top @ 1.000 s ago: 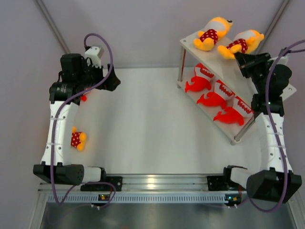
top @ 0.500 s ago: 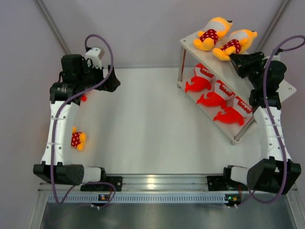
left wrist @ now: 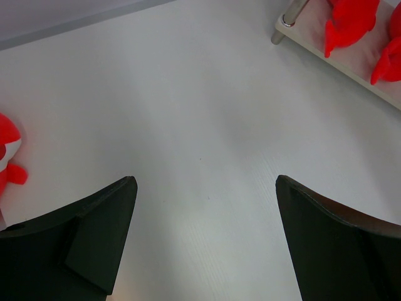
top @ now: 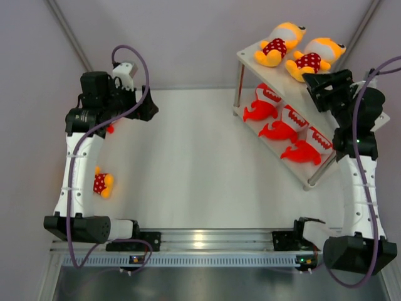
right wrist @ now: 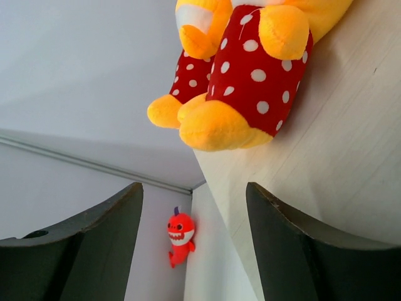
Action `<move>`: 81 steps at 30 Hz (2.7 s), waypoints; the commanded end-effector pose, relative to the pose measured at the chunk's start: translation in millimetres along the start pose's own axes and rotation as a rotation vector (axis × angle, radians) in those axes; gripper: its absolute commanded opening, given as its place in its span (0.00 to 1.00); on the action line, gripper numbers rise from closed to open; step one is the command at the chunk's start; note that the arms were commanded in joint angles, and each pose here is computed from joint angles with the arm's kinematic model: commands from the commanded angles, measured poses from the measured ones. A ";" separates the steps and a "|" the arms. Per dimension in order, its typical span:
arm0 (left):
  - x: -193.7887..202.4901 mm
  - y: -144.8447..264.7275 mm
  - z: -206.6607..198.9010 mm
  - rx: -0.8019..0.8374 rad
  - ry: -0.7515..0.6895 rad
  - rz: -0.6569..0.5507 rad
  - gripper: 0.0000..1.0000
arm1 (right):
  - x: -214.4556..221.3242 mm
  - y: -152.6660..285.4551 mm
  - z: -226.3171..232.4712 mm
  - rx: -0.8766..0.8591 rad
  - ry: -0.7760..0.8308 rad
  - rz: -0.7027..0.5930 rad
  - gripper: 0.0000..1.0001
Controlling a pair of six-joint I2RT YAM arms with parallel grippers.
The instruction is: Place and organize the stuffed toys onto the shelf
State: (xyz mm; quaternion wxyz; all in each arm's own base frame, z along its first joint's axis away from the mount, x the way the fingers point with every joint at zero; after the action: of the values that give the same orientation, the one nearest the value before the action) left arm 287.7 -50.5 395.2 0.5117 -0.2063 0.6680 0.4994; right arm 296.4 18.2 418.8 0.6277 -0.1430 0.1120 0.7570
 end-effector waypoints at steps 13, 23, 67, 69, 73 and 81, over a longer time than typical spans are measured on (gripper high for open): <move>16.2 -14.4 20.5 -0.123 -0.057 0.082 0.98 | -6.7 76.6 53.6 -0.054 0.233 -0.156 0.71; 95.5 -51.2 115.6 -0.447 -0.040 0.475 0.98 | -6.2 86.9 67.2 -0.083 0.343 -0.122 0.72; 203.9 39.3 159.5 -0.384 0.356 0.417 0.00 | 15.2 83.6 89.5 -0.227 0.495 -0.013 0.62; 152.9 37.4 139.0 -0.366 0.267 0.295 0.00 | 40.3 60.8 91.5 -0.227 0.569 0.051 0.62; 65.9 10.9 67.3 -0.127 0.110 0.095 0.00 | 176.9 37.0 115.2 -0.365 0.710 0.469 0.70; 8.4 15.1 -2.4 0.125 0.036 -0.056 0.00 | 309.8 1.9 132.7 -0.515 0.722 0.796 0.77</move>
State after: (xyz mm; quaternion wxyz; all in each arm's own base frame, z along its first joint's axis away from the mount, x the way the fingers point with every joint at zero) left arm 276.6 -29.3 383.6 0.5224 -0.2030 0.6745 0.4806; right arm 243.6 326.4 407.3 0.1873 -0.4473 0.2229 0.8457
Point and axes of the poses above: each gripper's point midway between its finger pads, its own y axis back along the fingers, its own z axis along the line the jaws close on, x = y × z, the point moved 8 cm from there along y, back along the fingers, and after that the axes turned 10 degrees about -y, right-handed, at the moved point
